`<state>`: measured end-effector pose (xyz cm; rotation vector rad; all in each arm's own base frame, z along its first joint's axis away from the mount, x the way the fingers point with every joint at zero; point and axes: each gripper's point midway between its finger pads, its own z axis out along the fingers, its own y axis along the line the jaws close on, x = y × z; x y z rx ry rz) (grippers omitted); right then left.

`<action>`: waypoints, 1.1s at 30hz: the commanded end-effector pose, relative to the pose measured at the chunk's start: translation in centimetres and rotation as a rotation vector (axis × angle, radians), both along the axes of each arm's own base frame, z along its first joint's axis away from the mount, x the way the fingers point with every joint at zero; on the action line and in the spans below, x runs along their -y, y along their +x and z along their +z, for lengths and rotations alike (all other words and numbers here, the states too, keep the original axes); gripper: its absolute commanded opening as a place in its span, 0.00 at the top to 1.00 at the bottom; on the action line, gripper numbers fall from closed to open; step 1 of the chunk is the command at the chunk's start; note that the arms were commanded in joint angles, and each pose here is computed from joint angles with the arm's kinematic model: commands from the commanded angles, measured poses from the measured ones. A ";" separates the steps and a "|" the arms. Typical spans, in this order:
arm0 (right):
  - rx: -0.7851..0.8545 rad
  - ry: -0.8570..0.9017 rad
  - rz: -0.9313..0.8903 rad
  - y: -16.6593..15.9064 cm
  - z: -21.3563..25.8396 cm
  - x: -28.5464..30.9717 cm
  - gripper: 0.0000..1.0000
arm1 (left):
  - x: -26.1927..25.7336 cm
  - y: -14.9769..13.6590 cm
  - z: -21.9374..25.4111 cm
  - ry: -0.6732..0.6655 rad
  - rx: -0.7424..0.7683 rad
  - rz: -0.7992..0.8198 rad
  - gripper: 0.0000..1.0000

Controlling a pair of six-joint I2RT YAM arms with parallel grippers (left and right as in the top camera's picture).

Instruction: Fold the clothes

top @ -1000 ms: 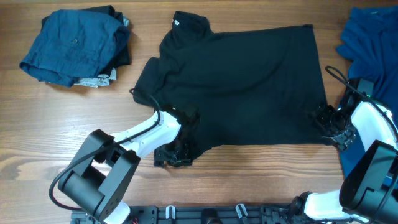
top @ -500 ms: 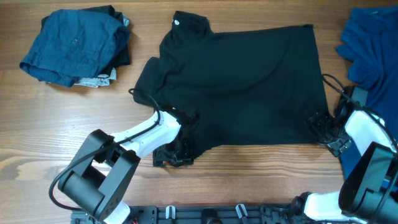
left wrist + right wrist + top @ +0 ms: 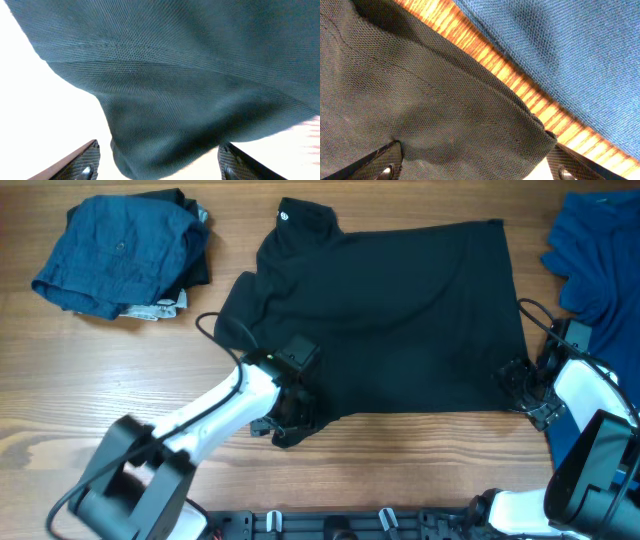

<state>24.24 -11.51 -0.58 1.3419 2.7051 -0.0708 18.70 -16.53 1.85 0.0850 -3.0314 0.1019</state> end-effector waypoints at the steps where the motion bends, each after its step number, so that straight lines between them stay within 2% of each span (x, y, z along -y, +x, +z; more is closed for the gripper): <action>1: -0.046 0.023 -0.019 -1.4 -1.4 -0.5 0.07 | -0.4 0.3 0.6 0.015 0.039 0.008 0.22; 10: -0.055 0.027 -0.019 -1.6 -1.3 -0.6 0.07 | -0.2 0.5 0.5 0.008 0.049 0.008 0.20; 12: -0.061 0.030 -0.019 -1.7 -1.3 -0.7 0.11 | -0.1 0.7 0.3 0.000 0.059 0.008 0.21; 14: -0.062 0.030 -0.019 -1.7 -1.3 -0.7 0.22 | -0.1 0.7 0.2 -0.002 0.060 0.009 0.22; 17: -0.064 0.031 -0.018 -1.8 -1.3 -0.7 0.31 | -0.2 0.3 0.1 0.003 0.045 0.009 0.25; 21: -0.064 0.031 -0.019 -1.8 -1.3 -0.7 0.30 | -0.7 -1.0 -0.9 0.003 0.004 0.009 0.22; 27: -0.064 0.031 -0.019 -1.8 -1.3 -0.7 0.30 | -1.4 -2.3 -2.2 0.007 -0.025 0.009 0.24; 30: -0.064 0.030 -0.019 -1.8 -1.3 -0.7 0.32 | -1.5 -2.4 -2.6 0.003 -0.021 0.010 0.36; 33: -0.064 0.030 -0.019 -1.8 -1.3 -0.7 0.30 | -1.4 -2.3 -2.6 -0.002 -0.015 0.010 0.37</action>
